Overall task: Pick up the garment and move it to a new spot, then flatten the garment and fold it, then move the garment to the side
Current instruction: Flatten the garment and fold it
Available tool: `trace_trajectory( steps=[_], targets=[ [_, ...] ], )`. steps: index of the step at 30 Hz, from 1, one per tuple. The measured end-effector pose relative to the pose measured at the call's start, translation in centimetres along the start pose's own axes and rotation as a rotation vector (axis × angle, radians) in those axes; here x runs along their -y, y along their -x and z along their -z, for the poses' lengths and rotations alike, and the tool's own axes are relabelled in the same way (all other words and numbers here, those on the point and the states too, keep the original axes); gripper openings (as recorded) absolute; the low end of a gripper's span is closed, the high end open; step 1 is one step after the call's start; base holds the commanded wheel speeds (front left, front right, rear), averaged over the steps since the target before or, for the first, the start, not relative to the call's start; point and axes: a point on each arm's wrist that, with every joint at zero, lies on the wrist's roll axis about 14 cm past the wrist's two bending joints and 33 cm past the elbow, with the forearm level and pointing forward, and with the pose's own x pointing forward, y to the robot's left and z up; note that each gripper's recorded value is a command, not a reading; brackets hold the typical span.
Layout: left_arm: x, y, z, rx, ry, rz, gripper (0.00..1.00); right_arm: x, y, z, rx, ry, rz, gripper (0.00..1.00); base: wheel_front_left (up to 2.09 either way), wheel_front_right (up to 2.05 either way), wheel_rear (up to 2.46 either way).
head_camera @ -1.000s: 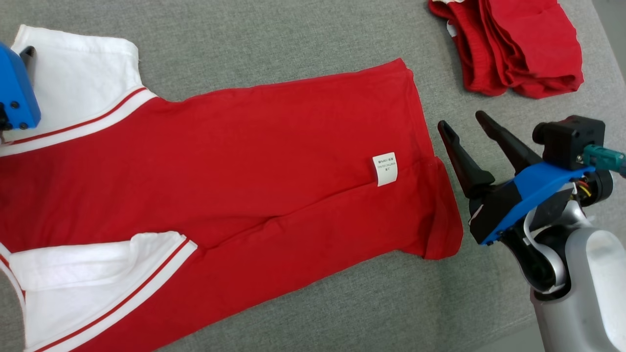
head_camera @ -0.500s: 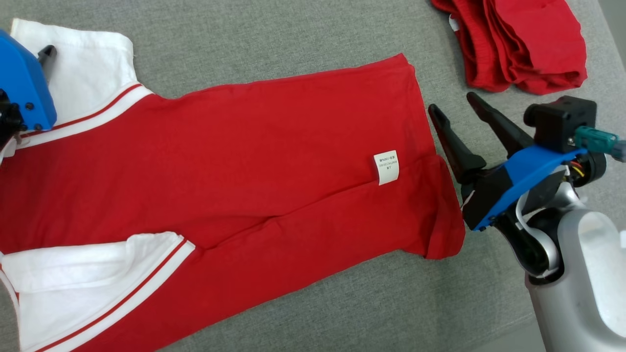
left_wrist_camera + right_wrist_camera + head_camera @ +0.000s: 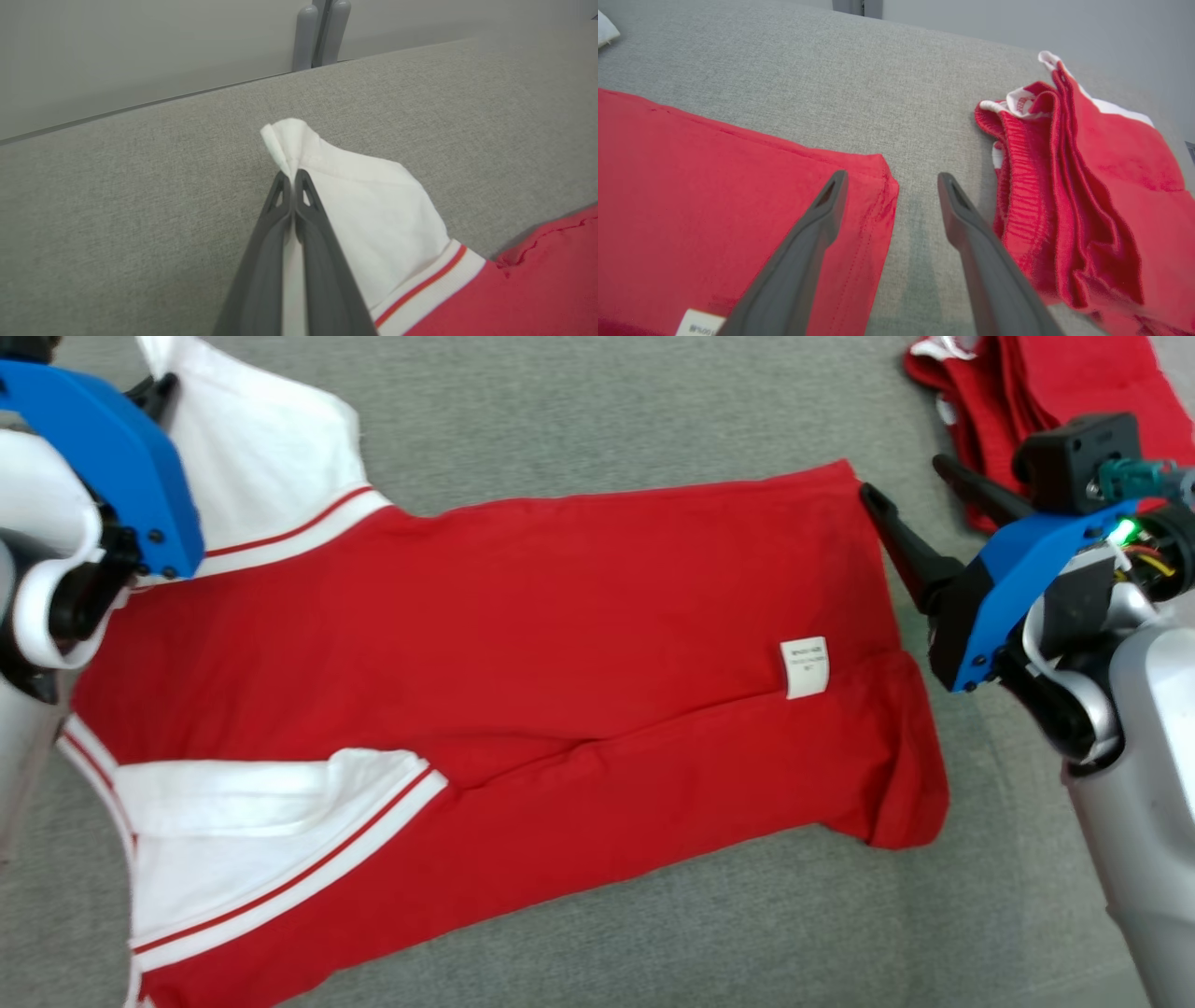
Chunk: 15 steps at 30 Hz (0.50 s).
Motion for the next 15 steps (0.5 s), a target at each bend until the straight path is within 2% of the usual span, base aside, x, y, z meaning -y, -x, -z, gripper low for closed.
trace_trajectory(
  steps=[5, 10, 15],
  targets=[
    [0.2, 1.8, -0.9, 0.051, -0.017, 0.014, 0.0, -0.3, -1.4, 0.2, -0.079, 0.052, -0.023, 1.0, 0.0, 0.0, 0.0],
    [0.7, 2.9, -1.7, 0.105, -0.026, 0.029, 0.0, -1.0, -2.7, 2.4, -0.21, 0.081, -0.052, 1.0, 0.0, 0.0, 0.0],
    [0.9, 3.4, -1.8, 0.126, -0.026, 0.036, 0.0, -1.2, -3.5, 3.2, -0.264, 0.079, -0.059, 1.0, 0.0, 0.0, 0.0]
  ],
)
